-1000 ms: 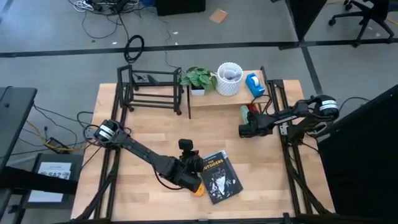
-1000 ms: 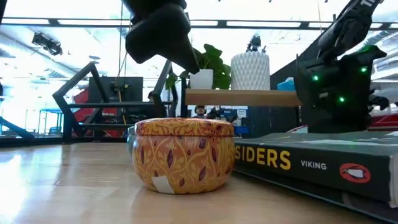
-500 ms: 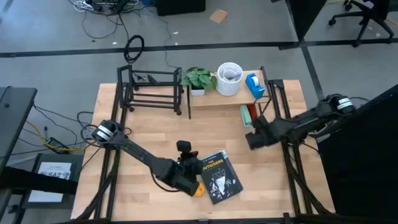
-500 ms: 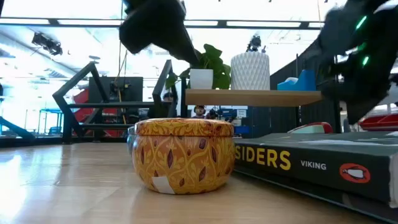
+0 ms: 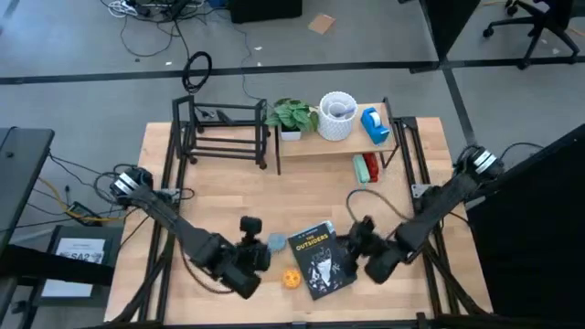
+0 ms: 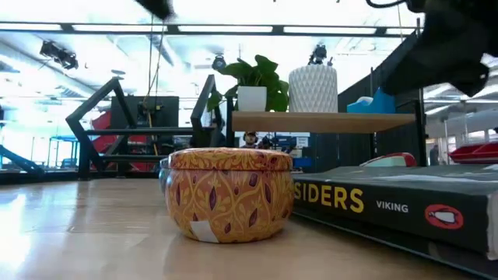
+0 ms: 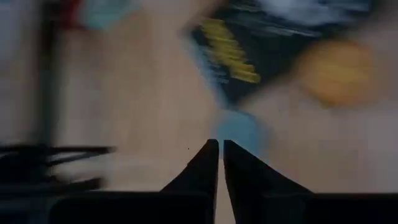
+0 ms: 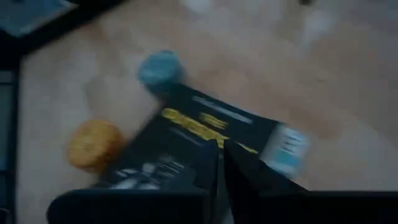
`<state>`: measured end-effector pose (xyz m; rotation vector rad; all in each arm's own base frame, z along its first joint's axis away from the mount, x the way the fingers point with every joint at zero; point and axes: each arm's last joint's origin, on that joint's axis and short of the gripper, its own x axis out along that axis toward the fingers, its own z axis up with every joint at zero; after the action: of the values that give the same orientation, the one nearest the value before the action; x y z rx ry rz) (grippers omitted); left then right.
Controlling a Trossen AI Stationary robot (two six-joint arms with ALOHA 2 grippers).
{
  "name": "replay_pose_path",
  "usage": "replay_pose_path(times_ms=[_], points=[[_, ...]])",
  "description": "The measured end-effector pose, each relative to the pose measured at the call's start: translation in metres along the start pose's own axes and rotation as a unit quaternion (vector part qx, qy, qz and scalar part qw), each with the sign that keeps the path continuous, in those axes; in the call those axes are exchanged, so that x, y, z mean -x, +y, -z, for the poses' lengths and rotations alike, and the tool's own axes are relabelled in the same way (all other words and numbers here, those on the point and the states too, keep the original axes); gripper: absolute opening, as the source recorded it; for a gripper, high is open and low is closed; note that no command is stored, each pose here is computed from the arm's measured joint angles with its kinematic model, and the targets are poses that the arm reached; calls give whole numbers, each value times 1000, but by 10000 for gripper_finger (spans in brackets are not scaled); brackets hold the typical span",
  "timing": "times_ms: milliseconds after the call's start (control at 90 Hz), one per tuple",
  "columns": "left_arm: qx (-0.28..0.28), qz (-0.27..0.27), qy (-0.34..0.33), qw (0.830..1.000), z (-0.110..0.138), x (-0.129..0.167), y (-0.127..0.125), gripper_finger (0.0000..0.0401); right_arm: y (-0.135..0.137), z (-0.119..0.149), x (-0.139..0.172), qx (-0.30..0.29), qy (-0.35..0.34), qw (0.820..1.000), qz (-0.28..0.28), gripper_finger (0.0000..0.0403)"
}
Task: Stock shelves
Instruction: Put the blue scented candle under the shelf
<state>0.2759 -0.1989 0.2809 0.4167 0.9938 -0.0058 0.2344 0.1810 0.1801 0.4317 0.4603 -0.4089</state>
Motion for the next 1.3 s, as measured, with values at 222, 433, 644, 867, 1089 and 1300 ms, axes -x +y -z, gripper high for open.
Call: replay_pose_path(times_ms=[222,433,644,867,1089,1300], points=[[-5,60,-8,998,16,-28,-16,59,13,11,-25,-10,-26,999,-30,0],[-18,73,-33,997,23,-51,-18,89,14,12,-26,-11,-24,999,-33,0],[27,72,-9,997,20,-66,10,189,12,10,-28,-8,-27,999,-28,0],[-5,81,-2,997,15,-99,23,314,11,7,-30,-12,-29,999,-25,0],[5,78,17,997,17,-118,33,368,12,8,-29,-12,-25,999,-29,0],[32,100,44,994,21,-128,50,360,12,8,-29,-8,-23,999,-31,0]])
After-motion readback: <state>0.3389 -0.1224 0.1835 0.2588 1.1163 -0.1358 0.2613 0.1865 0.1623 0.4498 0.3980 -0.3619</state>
